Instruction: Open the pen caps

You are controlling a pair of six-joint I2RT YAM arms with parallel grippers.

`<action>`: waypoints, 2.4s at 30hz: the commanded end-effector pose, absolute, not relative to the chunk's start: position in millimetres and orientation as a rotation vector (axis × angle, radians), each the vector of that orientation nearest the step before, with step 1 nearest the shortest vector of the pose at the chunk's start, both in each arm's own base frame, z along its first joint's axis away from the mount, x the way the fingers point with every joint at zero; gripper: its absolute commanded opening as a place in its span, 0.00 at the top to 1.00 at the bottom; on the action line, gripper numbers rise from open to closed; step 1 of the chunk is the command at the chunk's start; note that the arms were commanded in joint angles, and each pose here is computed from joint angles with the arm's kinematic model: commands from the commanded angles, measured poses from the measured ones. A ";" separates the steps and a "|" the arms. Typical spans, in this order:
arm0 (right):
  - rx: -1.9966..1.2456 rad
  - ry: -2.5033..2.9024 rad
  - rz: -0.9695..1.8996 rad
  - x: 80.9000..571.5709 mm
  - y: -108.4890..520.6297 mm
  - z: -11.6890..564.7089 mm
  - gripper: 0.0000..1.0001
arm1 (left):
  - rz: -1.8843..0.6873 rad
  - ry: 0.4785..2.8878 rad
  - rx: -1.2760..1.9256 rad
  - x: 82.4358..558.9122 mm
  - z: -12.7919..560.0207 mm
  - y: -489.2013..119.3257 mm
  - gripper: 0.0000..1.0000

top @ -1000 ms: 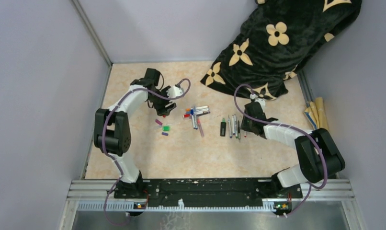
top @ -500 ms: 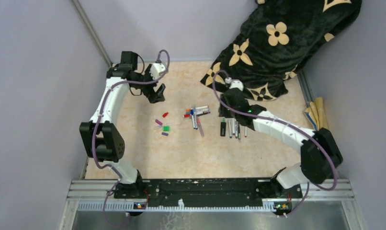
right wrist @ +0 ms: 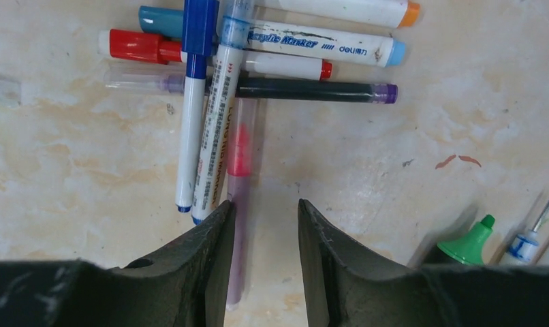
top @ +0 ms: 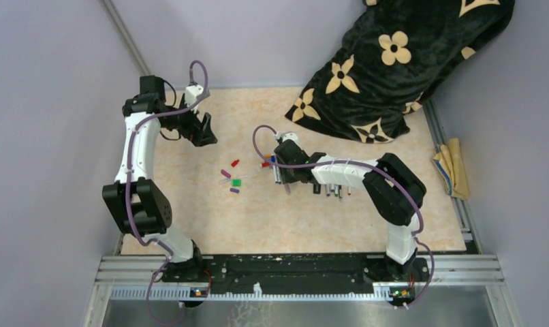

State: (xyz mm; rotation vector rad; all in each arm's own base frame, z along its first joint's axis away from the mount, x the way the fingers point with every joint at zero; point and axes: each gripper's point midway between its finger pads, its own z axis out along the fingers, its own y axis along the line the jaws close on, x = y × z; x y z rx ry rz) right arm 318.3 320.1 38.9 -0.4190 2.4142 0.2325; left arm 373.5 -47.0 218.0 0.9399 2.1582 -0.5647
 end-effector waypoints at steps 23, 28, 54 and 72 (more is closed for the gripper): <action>-0.419 2.365 0.202 286.8 288.9 44.6 1.00 | -0.782 2.075 1.061 322.8 210.4 -75.3 0.05; -0.425 2.333 0.306 274.3 284.3 76.8 1.00 | -0.871 1.983 1.170 302.5 208.8 -94.5 0.05; -0.903 2.115 1.740 185.1 386.3 225.8 1.00 | -0.382 1.168 2.082 212.8 190.9 -185.8 0.11; -0.890 2.180 1.765 187.1 405.8 202.5 0.77 | -0.219 1.155 2.200 226.2 169.8 -193.2 1.00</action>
